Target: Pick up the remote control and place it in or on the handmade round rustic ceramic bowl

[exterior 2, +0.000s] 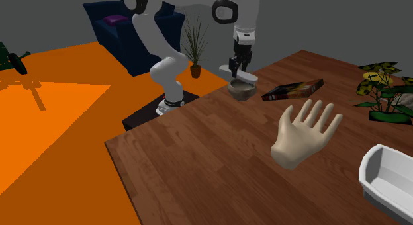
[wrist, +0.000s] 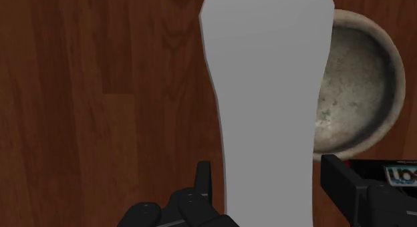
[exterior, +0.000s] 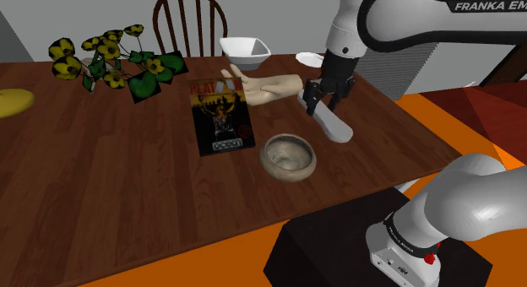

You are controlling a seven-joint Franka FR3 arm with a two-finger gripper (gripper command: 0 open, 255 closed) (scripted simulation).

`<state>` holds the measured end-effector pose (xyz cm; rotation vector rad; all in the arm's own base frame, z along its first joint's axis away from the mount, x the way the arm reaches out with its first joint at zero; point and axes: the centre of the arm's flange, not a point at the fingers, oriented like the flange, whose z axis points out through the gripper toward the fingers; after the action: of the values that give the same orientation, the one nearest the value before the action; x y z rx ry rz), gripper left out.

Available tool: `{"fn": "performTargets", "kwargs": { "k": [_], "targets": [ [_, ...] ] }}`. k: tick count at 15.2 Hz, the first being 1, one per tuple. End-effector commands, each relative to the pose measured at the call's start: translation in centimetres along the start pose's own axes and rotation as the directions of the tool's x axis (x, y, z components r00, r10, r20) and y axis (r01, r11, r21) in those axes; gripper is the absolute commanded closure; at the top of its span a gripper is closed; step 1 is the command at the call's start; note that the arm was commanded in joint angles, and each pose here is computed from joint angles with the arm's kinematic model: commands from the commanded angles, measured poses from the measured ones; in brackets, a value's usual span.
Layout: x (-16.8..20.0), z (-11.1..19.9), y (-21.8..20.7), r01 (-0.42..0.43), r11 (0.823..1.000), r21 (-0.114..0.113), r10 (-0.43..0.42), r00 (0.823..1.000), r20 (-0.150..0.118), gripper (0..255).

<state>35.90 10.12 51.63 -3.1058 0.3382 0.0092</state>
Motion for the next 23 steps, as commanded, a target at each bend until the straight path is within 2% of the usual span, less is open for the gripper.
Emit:
{"fn": "performTargets", "kwargs": {
  "k": [1, 5, 20, 23],
  "targets": [
    [-0.6, 0.1, -2.5, -0.002, 1.0, 0.001, 0.002, 1.0, 0.0, 255],
    [-2.0, 0.0, -8.2, -0.002, 1.0, 0.001, 0.002, 1.0, 0.0, 255],
    [-1.9, 7.9, -8.1, -0.002, 1.0, 0.001, 0.002, 1.0, 0.0, 255],
    [-1.9, 7.9, -8.1, -0.002, 1.0, 0.001, 0.002, 1.0, 0.0, 255]
  ]
}}
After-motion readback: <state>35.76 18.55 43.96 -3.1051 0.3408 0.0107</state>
